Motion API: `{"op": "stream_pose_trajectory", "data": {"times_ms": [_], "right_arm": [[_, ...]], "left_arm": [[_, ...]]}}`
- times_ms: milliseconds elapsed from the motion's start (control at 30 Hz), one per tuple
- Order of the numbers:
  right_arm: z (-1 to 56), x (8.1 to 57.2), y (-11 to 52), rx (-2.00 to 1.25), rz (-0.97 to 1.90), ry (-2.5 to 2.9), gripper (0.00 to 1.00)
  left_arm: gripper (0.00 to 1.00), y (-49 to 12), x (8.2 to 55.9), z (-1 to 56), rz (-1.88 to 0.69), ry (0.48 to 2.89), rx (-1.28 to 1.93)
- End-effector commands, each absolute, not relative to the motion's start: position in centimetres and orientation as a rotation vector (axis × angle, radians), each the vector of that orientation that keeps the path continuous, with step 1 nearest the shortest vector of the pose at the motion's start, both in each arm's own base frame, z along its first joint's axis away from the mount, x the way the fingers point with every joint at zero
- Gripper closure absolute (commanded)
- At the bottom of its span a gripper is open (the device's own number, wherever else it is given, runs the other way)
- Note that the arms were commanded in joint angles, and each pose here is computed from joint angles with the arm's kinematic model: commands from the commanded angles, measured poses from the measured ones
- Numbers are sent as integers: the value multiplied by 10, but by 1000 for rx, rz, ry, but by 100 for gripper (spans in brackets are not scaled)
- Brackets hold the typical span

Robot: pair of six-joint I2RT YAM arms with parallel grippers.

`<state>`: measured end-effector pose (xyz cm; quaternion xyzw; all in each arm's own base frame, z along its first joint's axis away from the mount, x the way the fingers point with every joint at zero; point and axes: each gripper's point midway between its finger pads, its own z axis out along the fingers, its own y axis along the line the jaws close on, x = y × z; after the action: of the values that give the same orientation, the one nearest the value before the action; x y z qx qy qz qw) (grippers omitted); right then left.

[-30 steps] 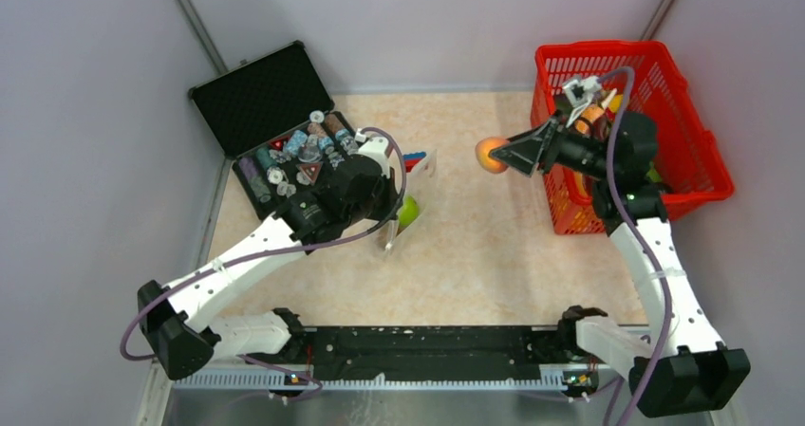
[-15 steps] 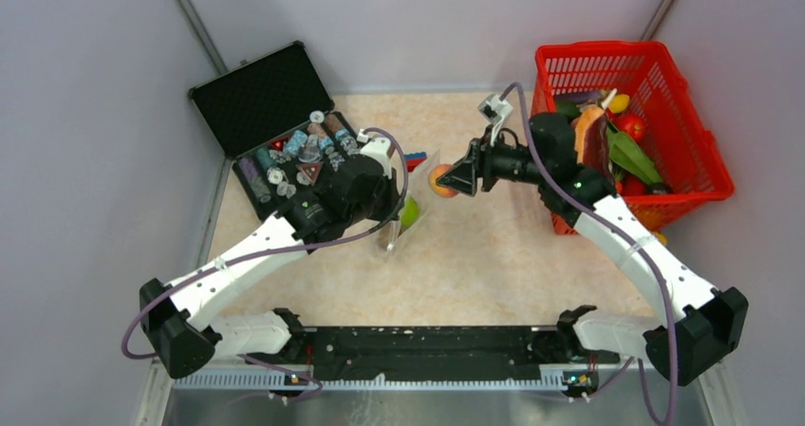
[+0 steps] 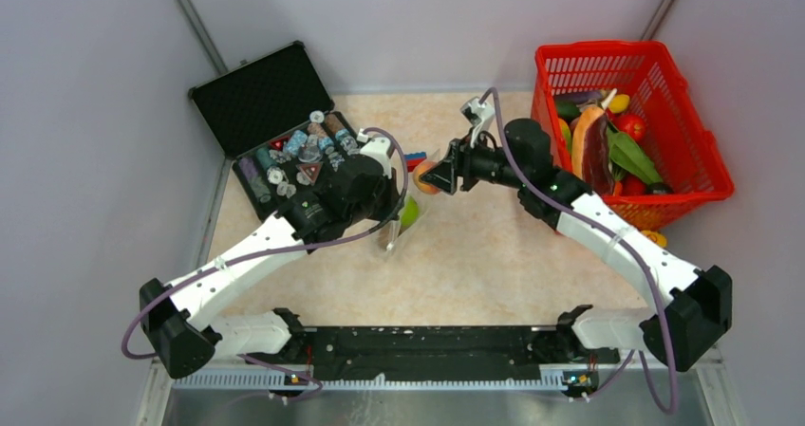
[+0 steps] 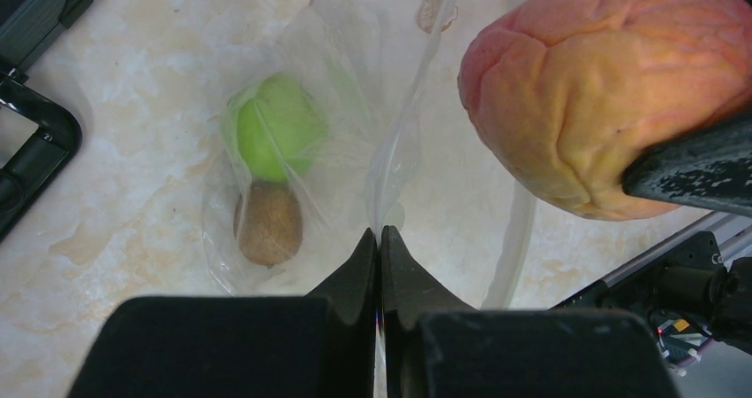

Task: Place the food in the zip-top bag and seal the zipper
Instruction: Place the fake fruit in the zipper food storage bag.

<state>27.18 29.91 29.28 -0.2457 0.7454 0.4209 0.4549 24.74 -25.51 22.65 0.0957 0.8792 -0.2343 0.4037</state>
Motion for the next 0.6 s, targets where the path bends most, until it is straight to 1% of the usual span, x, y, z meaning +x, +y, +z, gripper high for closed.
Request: {"op": "stream_pose_trajectory", "data": {"times_ms": [0,200,333,367,467,500,567], "right_arm": [[313,269,313,-642,1071,1757,84],[277,277,311,-670,964,1911,78],[278,279,308,-666,936,1908,70],[280,279,307,-669,932,1901,66],[284,278,304,-667,922,1880,50],[286,277,303,-662,921,1871,47],[288,276,303,-660,929,1856,44]], "left_arm": [[100,-258,257,249,-618,2143,221],[100,-259,255,259,-639,2124,217],[100,-255,258,264,-624,2103,189],[100,-254,259,265,-622,2101,185],[100,-252,259,267,-620,2095,171],[100,-251,259,268,-621,2092,168],[100,-251,258,271,-625,2083,165]]}}
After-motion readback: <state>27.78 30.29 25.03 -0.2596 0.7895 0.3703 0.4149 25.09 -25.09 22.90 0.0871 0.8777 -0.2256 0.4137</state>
